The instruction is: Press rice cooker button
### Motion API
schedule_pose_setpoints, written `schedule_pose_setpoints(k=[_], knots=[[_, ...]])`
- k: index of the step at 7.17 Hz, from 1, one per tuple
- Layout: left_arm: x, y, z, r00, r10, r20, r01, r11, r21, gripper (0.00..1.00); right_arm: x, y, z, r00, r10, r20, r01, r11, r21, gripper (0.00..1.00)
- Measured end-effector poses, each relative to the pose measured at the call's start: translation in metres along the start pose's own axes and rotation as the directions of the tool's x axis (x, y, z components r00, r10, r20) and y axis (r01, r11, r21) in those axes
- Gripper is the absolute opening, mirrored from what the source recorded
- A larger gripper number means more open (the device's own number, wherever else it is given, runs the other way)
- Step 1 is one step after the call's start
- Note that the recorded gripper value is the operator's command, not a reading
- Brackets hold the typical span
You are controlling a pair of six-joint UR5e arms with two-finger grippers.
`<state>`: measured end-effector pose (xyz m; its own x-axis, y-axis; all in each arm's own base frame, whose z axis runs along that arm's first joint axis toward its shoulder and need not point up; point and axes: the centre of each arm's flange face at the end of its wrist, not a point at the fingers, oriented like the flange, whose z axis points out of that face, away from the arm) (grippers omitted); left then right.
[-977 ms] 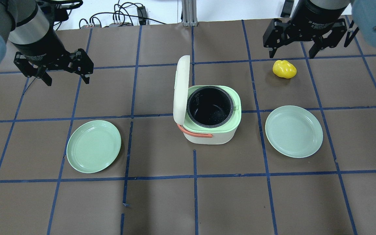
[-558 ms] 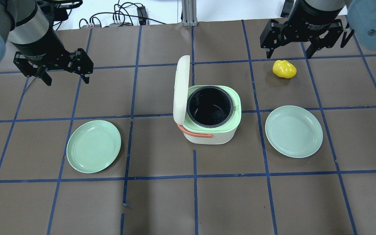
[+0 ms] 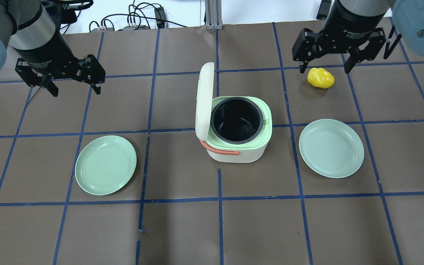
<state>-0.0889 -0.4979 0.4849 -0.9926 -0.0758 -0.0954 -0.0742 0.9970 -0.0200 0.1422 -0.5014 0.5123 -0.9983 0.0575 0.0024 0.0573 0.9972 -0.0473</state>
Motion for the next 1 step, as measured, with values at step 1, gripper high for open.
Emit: schedule_pose_setpoints(k=[1], knots=[[0.0000, 0.0000, 0.0001, 1.000, 0.000, 0.000, 0.000, 1.000, 0.000, 1.00, 0.0001, 0.0003, -0.0004, 1.000, -0.001, -0.001, 0.001, 1.000, 0.000, 1.00]])
